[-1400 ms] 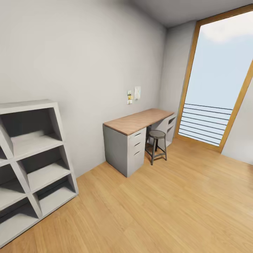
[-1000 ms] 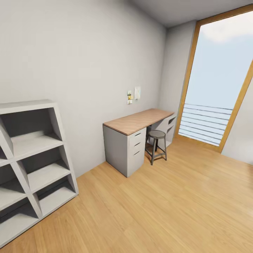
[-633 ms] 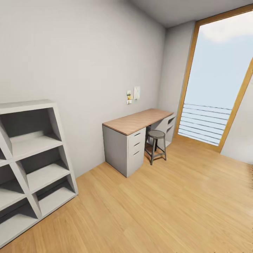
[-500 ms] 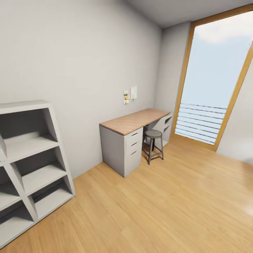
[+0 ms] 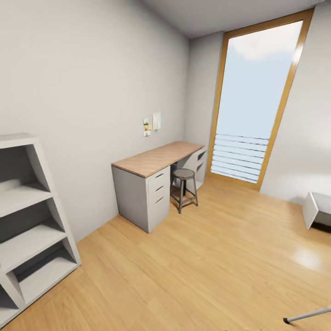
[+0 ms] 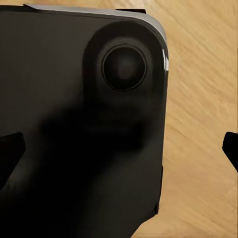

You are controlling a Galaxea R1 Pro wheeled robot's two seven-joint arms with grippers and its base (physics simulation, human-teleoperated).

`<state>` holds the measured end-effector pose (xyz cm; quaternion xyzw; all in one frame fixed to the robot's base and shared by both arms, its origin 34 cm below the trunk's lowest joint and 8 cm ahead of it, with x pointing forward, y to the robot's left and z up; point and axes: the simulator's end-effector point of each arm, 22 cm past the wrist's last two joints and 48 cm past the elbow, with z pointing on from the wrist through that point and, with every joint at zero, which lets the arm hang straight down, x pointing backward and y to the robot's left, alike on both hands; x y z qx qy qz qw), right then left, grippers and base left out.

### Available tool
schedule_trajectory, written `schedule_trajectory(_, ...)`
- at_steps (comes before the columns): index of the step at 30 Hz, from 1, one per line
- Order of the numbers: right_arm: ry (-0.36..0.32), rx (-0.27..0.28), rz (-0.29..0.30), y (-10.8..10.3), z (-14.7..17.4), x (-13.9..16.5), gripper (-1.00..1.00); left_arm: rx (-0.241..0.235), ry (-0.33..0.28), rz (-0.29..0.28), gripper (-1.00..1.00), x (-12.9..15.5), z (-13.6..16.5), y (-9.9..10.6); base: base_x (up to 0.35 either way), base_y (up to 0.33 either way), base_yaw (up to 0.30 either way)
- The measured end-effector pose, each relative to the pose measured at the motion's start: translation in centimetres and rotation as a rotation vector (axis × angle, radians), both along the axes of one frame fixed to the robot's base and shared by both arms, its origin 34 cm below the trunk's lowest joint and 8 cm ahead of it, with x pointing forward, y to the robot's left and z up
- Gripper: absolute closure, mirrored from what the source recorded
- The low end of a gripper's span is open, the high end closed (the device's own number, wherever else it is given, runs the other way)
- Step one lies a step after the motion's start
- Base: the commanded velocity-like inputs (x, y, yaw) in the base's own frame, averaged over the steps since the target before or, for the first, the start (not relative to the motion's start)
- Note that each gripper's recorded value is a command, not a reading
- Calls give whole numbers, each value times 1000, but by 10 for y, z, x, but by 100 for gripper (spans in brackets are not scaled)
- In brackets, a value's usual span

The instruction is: Attach the digital camera to the camera tripod in the bedroom.

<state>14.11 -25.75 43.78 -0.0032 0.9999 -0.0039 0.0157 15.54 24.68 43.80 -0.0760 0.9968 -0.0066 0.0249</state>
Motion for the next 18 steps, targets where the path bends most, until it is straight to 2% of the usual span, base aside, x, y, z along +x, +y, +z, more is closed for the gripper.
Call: schedule_trajectory(18,0,1,1,0,0,0,-100,0,-2,0,-100,1,0,0,0,0,-160)
